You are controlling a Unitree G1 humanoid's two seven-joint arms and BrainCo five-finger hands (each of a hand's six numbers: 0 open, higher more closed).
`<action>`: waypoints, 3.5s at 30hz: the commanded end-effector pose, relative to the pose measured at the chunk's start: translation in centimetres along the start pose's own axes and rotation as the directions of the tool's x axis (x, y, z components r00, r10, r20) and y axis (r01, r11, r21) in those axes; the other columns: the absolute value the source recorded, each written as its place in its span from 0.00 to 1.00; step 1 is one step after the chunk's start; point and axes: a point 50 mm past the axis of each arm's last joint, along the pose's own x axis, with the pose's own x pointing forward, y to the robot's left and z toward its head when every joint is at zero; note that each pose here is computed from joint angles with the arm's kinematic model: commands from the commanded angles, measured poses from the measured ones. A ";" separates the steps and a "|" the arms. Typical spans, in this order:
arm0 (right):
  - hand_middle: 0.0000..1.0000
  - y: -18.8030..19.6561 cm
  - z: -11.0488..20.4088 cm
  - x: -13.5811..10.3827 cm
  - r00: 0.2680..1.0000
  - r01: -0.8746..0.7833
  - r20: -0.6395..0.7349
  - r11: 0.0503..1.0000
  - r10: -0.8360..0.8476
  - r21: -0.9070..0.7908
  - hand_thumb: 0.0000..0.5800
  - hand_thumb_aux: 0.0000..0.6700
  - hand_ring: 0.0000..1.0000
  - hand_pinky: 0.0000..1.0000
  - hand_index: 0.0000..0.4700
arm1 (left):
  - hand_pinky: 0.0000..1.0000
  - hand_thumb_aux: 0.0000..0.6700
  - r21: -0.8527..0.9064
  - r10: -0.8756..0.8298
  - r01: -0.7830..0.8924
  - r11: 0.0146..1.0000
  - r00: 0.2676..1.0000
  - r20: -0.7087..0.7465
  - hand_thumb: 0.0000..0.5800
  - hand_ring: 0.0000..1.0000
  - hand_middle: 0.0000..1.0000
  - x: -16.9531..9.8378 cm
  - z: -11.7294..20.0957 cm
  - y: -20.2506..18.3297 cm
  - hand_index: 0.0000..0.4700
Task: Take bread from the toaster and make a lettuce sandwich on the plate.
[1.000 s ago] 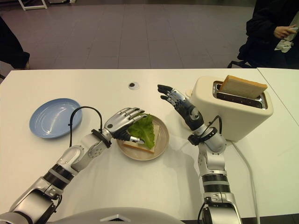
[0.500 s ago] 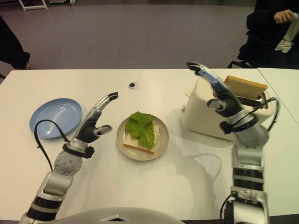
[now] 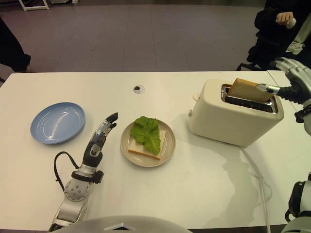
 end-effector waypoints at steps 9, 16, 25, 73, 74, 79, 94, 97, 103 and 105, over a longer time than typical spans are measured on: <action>0.00 2.2 2.0 1.3 0.993 -0.069 0.100 0.993 0.059 0.100 1.00 1.00 0.00 0.00 1.00 | 0.00 0.00 -0.008 -0.016 0.016 1.000 1.000 -0.015 0.00 0.00 0.00 -0.6 -0.5 -0.2 0.00; 0.00 -1.3 1.9 1.7 0.990 0.025 0.130 0.971 -0.057 0.237 1.00 1.00 0.00 0.00 1.00 | 0.00 0.00 -0.005 -0.008 0.008 1.000 1.000 -0.024 0.00 0.00 0.00 -0.8 -0.7 -0.2 0.00; 0.00 -7.0 5.6 2.1 0.877 -0.041 0.399 0.787 -0.266 0.615 1.00 1.00 0.00 0.00 1.00 | 0.00 0.00 0.005 0.009 -0.009 1.000 0.999 -0.032 0.00 0.00 0.00 -0.9 -1.2 0.1 0.00; 0.00 9.1 22.1 -0.4 0.368 -0.853 0.850 -0.226 0.378 0.470 1.00 1.00 0.00 0.00 1.00 | 0.00 0.00 0.359 -0.101 0.078 0.930 0.994 0.044 0.00 0.00 0.00 -0.1 -0.4 -0.8 0.00; 0.00 9.7 22.3 -0.9 0.354 -0.859 0.844 -0.216 0.402 0.464 1.00 1.00 0.00 0.00 1.00 | 0.00 0.00 0.361 -0.099 0.076 0.929 0.994 0.046 0.00 0.00 0.00 -0.1 -0.4 -0.7 0.00; 0.00 11.6 23.1 -1.3 0.361 -0.868 0.804 -0.145 0.473 0.475 1.00 1.00 0.00 0.00 1.00 | 0.00 0.00 0.369 -0.098 0.071 0.927 0.994 0.055 0.00 0.00 0.00 -0.2 -0.2 -0.7 0.00; 0.00 15.9 22.4 -0.6 0.392 -0.868 0.697 -0.011 0.600 0.497 1.00 1.00 0.00 0.00 1.00 | 0.00 0.00 0.760 -0.349 0.217 0.613 0.937 0.014 0.00 0.00 0.00 -0.5 1.5 -2.3 0.00; 0.00 16.1 22.6 -0.8 0.382 -0.875 0.707 -0.013 0.596 0.484 1.00 1.00 0.00 0.00 1.00 | 0.00 0.00 0.848 -0.433 0.270 0.456 0.900 -0.054 0.00 0.00 0.00 -0.3 0.8 -3.5 0.00; 0.00 16.0 23.4 -1.0 0.371 -0.883 0.733 -0.027 0.569 0.468 1.00 1.00 0.00 0.00 1.00 | 0.00 0.00 0.870 -0.494 0.409 0.277 0.837 -0.236 0.00 0.00 0.00 -1.0 -2.4 -4.5 0.00; 0.00 16.0 23.6 -0.9 0.386 -0.878 0.734 -0.023 0.559 0.479 1.00 1.00 0.00 0.00 1.00 | 0.00 0.00 0.866 -0.515 0.446 0.226 0.809 -0.282 0.00 0.00 0.00 -1.6 -3.1 -4.7 0.00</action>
